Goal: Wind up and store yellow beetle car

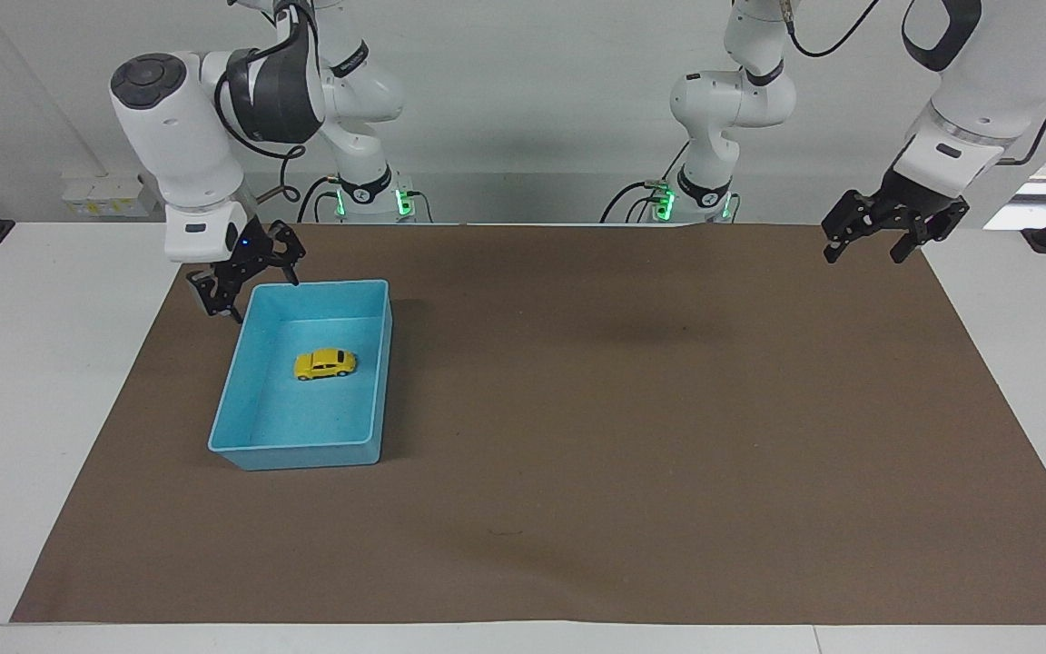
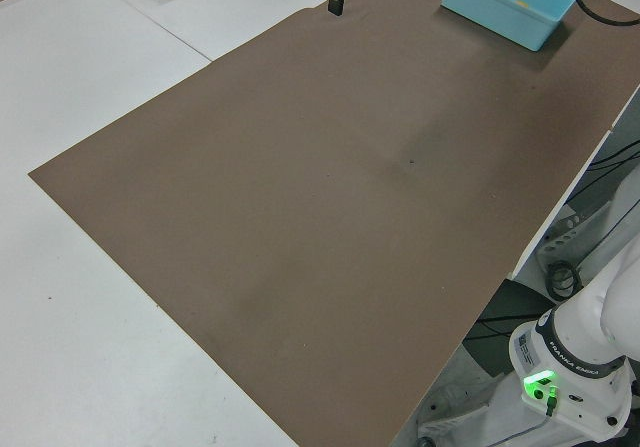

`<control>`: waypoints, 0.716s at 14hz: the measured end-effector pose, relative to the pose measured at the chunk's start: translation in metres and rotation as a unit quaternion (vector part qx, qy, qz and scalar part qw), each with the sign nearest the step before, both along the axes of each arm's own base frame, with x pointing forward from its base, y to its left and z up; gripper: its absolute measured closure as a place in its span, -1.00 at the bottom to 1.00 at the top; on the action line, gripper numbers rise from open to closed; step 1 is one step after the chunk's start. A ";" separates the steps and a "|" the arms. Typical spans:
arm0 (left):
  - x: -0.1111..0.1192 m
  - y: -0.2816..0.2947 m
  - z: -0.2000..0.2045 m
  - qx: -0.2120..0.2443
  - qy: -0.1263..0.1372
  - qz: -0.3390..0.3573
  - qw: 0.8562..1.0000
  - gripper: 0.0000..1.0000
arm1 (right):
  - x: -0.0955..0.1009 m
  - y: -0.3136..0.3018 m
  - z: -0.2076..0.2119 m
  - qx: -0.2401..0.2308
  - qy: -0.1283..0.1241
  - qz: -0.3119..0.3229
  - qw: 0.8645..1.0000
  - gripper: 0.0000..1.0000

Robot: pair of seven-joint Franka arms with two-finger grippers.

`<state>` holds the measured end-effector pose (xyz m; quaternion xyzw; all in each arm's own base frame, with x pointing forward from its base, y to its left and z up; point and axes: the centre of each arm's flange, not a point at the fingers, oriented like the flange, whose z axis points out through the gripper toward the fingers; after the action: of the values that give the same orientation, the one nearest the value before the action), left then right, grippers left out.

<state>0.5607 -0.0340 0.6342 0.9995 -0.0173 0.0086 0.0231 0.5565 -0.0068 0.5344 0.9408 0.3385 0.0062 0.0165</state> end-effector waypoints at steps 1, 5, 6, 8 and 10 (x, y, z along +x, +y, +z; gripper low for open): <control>0.000 0.000 0.000 0.000 0.000 0.000 1.000 -1.00 | 0.001 0.000 0.006 0.000 -0.004 -0.038 0.999 -1.00; 0.000 0.000 0.000 0.000 0.000 0.000 1.000 -1.00 | 0.004 0.001 0.023 0.004 -0.021 -0.122 0.992 -1.00; 0.000 0.000 0.000 0.000 0.000 0.000 1.000 -1.00 | 0.004 -0.001 0.026 0.005 -0.024 -0.137 0.990 -1.00; 0.000 0.000 0.000 0.000 0.000 0.000 1.000 -1.00 | 0.003 -0.001 0.038 0.006 -0.023 -0.192 0.981 -1.00; 0.000 0.000 0.000 0.000 0.000 0.000 1.000 -1.00 | 0.003 0.001 0.052 0.010 -0.027 -0.258 0.966 -1.00</control>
<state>0.5607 -0.0340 0.6342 0.9995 -0.0173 0.0085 0.0231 0.5597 -0.0062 0.5868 0.9959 0.0837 0.0302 0.0176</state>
